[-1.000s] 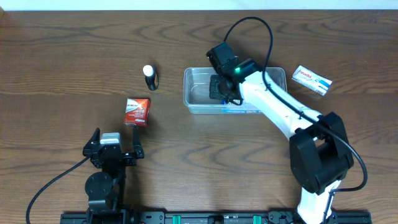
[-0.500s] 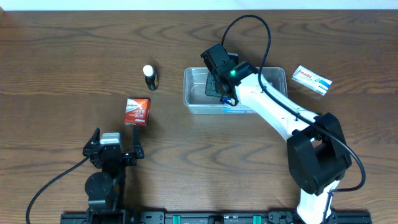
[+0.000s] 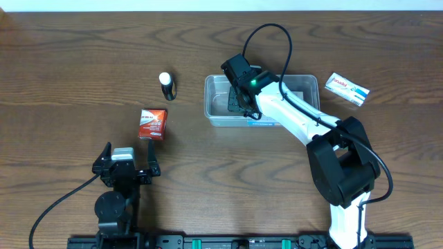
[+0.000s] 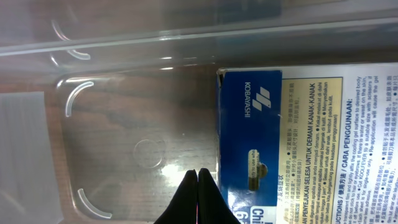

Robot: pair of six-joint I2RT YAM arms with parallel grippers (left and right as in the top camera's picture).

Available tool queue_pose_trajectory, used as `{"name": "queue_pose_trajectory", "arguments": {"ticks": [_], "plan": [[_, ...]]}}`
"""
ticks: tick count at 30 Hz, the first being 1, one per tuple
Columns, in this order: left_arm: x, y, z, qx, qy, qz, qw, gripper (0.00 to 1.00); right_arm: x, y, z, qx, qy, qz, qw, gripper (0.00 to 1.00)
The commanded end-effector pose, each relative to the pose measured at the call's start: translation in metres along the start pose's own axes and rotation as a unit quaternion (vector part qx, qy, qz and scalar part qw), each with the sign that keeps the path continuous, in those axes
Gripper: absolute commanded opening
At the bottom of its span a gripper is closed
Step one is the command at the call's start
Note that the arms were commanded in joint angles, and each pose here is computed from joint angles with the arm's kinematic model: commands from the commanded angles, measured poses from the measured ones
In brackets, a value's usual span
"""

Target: Pack container

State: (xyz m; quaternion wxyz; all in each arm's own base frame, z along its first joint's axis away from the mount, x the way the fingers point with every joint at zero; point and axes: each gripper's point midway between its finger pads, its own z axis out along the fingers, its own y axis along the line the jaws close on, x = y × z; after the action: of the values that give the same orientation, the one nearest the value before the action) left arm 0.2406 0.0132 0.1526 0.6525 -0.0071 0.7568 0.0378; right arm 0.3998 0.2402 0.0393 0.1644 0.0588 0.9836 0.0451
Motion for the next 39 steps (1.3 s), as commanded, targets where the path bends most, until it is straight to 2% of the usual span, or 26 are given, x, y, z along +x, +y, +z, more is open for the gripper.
{"name": "queue_pose_trajectory", "arguments": {"ticks": [1,10,25,28,33,39], "plan": [[0.016,-0.002,0.003,0.005,0.019,0.006,1.000,0.98,0.010,-0.002,0.013,0.012,0.012,-0.024,1.000,0.01],[0.016,-0.002,0.003,0.005,0.018,0.006,1.000,0.98,0.019,-0.008,0.029,0.026,0.031,-0.050,0.998,0.01],[0.016,-0.002,0.003,0.005,0.018,0.006,1.000,0.98,0.007,-0.020,0.027,0.054,0.013,-0.068,0.996,0.01],[0.016,-0.002,0.003,0.005,0.019,0.006,1.000,0.98,0.002,-0.013,0.023,0.041,0.010,-0.074,0.996,0.04],[0.016,-0.002,0.003,0.005,0.019,0.006,1.000,0.98,-0.021,0.009,-0.003,0.007,-0.010,-0.107,0.994,0.07],[0.016,-0.002,0.003,0.005,0.019,0.006,1.000,0.98,-0.060,0.011,-0.055,0.005,-0.044,-0.093,0.995,0.08]]}}
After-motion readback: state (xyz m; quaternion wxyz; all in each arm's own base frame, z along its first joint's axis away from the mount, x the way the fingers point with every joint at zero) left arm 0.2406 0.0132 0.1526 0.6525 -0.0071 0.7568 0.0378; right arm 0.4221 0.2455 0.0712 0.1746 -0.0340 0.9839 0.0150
